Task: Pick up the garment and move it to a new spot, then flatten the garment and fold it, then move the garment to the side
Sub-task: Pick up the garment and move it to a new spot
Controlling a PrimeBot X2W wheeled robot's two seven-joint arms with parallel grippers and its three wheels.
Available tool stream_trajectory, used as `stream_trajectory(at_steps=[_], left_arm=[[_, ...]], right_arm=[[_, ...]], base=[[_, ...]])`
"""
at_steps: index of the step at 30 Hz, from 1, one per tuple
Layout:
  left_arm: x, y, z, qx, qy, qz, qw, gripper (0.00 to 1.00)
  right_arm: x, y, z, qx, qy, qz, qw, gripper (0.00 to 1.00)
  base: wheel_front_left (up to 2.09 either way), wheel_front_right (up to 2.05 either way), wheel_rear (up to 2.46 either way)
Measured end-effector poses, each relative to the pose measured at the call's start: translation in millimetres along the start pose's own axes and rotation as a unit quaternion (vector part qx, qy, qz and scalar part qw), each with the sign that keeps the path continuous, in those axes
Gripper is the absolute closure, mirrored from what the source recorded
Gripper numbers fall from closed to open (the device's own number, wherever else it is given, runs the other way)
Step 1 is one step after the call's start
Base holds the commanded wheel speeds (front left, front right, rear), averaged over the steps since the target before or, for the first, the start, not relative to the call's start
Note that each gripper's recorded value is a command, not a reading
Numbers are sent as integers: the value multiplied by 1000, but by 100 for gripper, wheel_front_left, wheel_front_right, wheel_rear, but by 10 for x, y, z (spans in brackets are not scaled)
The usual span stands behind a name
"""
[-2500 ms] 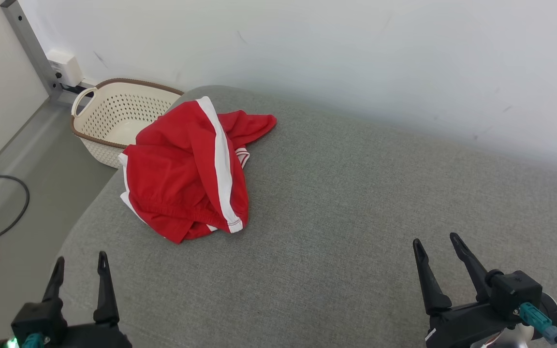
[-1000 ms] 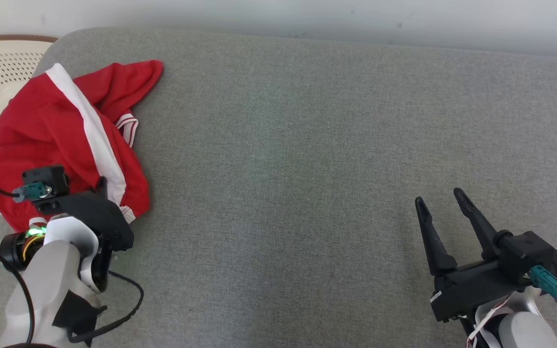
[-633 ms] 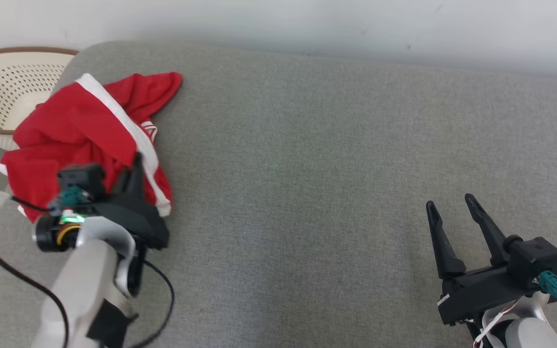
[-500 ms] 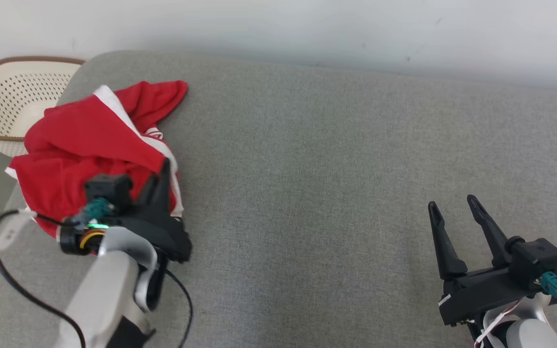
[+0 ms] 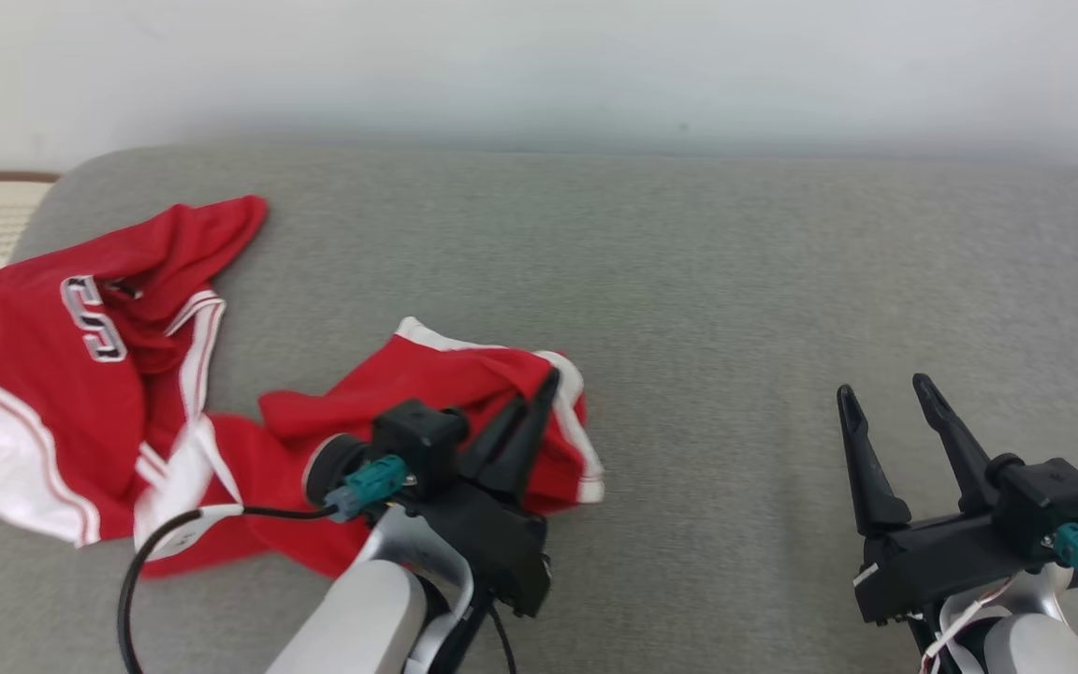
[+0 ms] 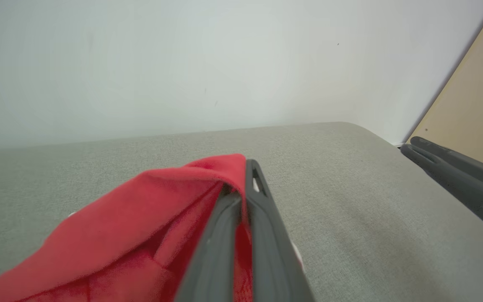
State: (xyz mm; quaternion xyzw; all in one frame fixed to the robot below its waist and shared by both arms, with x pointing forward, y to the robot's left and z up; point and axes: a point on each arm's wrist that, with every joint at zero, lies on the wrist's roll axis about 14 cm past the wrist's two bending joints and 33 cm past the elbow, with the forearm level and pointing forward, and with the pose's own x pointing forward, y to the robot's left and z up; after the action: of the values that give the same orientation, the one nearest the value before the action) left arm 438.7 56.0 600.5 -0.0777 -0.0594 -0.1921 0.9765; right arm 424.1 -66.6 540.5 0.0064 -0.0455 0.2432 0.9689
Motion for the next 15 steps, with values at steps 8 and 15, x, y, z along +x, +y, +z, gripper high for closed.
stream_trajectory(at_steps=[8,15], left_arm=[[248,-907,-30,-33,7,-138,990,100],[552,-1533,98,-56,-15,-224,973,100]], right_arm=[[-258,-388,66,-12,-4,-65,998,0],[-566,-729,51,-14,0,-132,991,0]], base=[[0,0,0],[0,0,0]])
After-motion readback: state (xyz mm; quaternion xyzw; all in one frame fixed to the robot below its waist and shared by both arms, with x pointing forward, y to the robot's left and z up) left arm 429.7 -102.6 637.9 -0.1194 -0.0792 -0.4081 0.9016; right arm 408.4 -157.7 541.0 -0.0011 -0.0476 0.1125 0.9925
